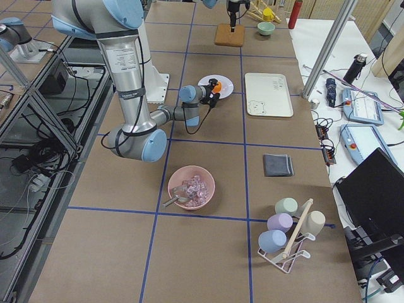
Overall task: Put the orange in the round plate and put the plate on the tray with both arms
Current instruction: 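Grip the white plate rim nearest the right gripper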
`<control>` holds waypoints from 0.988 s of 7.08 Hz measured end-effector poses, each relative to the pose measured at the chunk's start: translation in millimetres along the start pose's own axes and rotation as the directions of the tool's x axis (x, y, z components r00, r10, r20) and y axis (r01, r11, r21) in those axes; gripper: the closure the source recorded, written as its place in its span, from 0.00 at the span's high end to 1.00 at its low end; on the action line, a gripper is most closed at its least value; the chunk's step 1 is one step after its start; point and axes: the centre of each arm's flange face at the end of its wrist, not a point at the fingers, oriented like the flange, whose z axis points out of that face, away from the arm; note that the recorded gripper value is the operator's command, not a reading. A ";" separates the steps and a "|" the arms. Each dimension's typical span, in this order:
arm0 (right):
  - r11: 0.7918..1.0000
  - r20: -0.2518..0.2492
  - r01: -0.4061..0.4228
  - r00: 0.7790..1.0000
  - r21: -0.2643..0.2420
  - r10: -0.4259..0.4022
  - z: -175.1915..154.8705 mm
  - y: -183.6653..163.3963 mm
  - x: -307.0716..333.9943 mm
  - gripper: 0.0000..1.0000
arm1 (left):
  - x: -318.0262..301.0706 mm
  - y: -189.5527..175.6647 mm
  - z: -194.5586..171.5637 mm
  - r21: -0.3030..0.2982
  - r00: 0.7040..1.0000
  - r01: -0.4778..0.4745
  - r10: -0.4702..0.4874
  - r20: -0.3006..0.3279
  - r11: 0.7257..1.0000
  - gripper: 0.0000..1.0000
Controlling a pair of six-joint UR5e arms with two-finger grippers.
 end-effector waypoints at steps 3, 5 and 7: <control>1.000 -0.020 0.001 1.000 0.003 -0.001 4.6 1.6 11.3 1.00 | 0.2 0.0 0.0 0.000 1.000 0.001 -0.001 0.000 1.000 0.99; 1.000 -0.020 0.002 1.000 0.006 -0.002 13.5 5.2 10.6 1.00 | 0.4 0.0 0.1 0.000 1.000 0.002 -0.002 0.000 1.000 0.99; 1.000 -0.017 0.002 1.000 0.018 -0.002 27.2 10.4 10.6 0.43 | 0.1 0.0 -0.1 0.000 1.000 0.002 -0.002 0.000 1.000 0.99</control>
